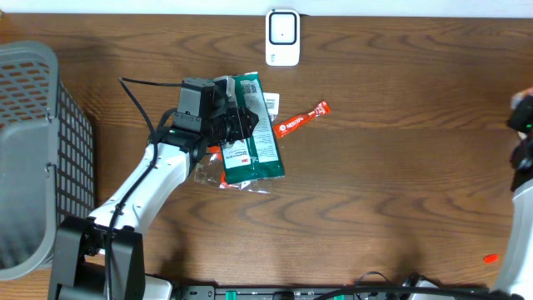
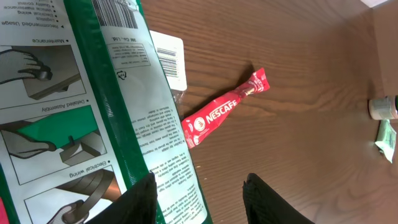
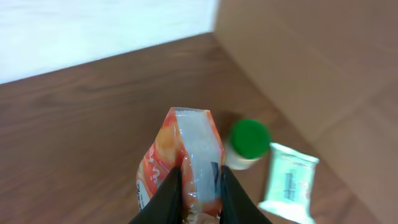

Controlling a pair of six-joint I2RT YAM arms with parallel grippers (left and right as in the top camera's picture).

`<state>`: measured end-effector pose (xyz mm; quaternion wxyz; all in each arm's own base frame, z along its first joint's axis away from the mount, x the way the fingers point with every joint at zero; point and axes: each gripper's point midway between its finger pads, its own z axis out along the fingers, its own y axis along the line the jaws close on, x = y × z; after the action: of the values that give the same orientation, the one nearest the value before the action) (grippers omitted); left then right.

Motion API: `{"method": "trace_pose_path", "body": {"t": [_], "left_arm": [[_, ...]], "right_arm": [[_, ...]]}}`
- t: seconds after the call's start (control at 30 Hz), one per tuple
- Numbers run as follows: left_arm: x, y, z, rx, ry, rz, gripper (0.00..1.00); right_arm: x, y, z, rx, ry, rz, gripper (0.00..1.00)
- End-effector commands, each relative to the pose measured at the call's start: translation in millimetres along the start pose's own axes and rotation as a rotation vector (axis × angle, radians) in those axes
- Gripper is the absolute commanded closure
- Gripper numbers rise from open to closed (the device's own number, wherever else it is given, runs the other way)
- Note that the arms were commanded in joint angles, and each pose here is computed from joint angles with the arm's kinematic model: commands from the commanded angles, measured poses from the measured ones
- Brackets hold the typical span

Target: Scan the item barcode

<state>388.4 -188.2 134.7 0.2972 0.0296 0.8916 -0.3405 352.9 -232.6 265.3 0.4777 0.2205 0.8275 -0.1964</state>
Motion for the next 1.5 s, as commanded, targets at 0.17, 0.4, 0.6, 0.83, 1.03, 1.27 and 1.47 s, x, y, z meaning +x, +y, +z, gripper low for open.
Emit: {"method": "trace_pose_path", "body": {"t": [0.17,0.4,0.6,0.83,1.03,1.27,1.47], "left_arm": [[-1.3,1.0,-0.6,-0.006,-0.005,0.018,0.55],[-1.3,1.0,-0.6,-0.006,-0.005,0.017,0.55],[-1.2,1.0,-0.6,-0.005,-0.005,0.012,0.55],[-1.3,1.1,-0.6,-0.006,-0.006,-0.009,0.55],[-1.8,2.2,-0.6,-0.012,-0.009,-0.009,0.54],[-1.7,2.2,-0.6,-0.012,-0.008,-0.009,0.54],[-1.7,2.1,-0.6,-0.012,-0.008,-0.009,0.54]], "right_arm": [[9.8,-102.2,4.2,0.241,0.004,0.102,0.99],[30.4,-156.7,22.0,0.345,0.025,0.159,0.99],[55.6,-154.6,69.0,0.321,0.050,0.255,0.99],[77.2,-123.8,116.4,0.196,0.076,0.301,0.98],[116.0,-106.7,143.0,0.167,0.178,0.299,0.99],[131.6,-93.6,153.3,0.143,0.218,0.314,0.97],[129.5,-91.5,150.0,0.139,0.224,0.312,0.60]]}}
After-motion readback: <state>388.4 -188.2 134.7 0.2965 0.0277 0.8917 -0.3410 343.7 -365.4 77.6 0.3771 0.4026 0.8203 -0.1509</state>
